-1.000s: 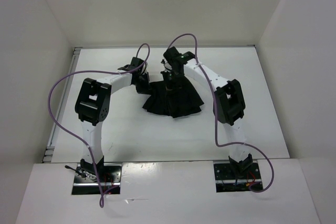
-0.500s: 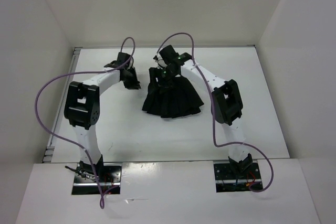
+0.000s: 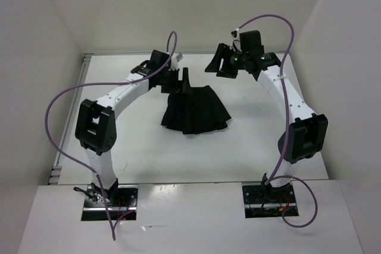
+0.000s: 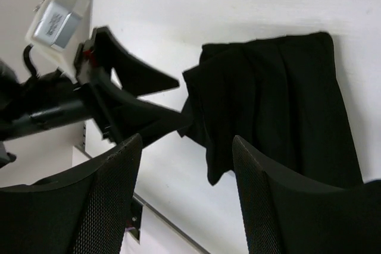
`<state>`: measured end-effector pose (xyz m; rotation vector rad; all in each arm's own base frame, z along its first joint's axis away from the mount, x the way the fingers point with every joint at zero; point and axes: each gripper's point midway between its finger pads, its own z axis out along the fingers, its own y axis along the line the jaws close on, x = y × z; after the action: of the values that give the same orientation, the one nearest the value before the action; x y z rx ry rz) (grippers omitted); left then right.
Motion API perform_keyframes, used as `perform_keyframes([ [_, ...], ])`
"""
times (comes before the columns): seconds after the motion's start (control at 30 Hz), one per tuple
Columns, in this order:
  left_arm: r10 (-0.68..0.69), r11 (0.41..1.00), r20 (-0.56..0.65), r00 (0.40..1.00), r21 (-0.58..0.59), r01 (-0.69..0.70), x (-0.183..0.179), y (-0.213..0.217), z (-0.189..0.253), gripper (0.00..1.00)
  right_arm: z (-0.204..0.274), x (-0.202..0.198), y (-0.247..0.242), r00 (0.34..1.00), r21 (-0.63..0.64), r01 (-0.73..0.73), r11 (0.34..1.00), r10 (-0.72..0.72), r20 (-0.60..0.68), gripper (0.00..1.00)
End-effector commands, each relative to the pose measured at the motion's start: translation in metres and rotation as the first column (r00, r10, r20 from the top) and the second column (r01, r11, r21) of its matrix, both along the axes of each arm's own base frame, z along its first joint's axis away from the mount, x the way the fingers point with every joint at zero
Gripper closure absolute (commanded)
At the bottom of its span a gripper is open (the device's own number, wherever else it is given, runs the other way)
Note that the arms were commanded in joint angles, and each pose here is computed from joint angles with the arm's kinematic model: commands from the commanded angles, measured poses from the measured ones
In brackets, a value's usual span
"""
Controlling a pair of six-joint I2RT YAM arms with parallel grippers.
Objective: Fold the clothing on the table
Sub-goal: Fold the skirt
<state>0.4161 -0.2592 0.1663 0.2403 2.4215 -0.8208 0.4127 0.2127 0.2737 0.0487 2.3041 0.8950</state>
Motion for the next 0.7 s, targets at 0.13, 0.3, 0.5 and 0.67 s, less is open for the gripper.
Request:
perform_keyframes([
  [0.13, 0.085, 0.976, 0.084, 0.993, 0.195, -0.100, 0.022, 0.004, -0.036, 0.05, -0.026, -0.016, -0.001, 0.998, -0.019, -0.008, 1.000, 0.007, -0.063, 0.31],
  [0.3, 0.037, 0.957, 0.153, 0.988, 0.278, -0.079, 0.008, -0.021, -0.043, 0.03, -0.030, -0.022, -0.004, 0.997, -0.016, -0.022, 1.000, 0.020, -0.080, 0.31],
  [0.5, 0.042, 0.932, 0.217, 0.975, 0.344, -0.117, 0.003, -0.021, -0.043, 0.13, -0.031, -0.026, -0.004, 0.996, -0.015, -0.035, 0.999, 0.034, -0.080, 0.31],
  [0.67, 0.065, 0.911, 0.245, 0.967, 0.382, -0.158, 0.005, -0.009, -0.048, 0.73, -0.038, -0.034, -0.005, 0.994, -0.017, -0.049, 0.999, 0.047, -0.095, 0.31],
])
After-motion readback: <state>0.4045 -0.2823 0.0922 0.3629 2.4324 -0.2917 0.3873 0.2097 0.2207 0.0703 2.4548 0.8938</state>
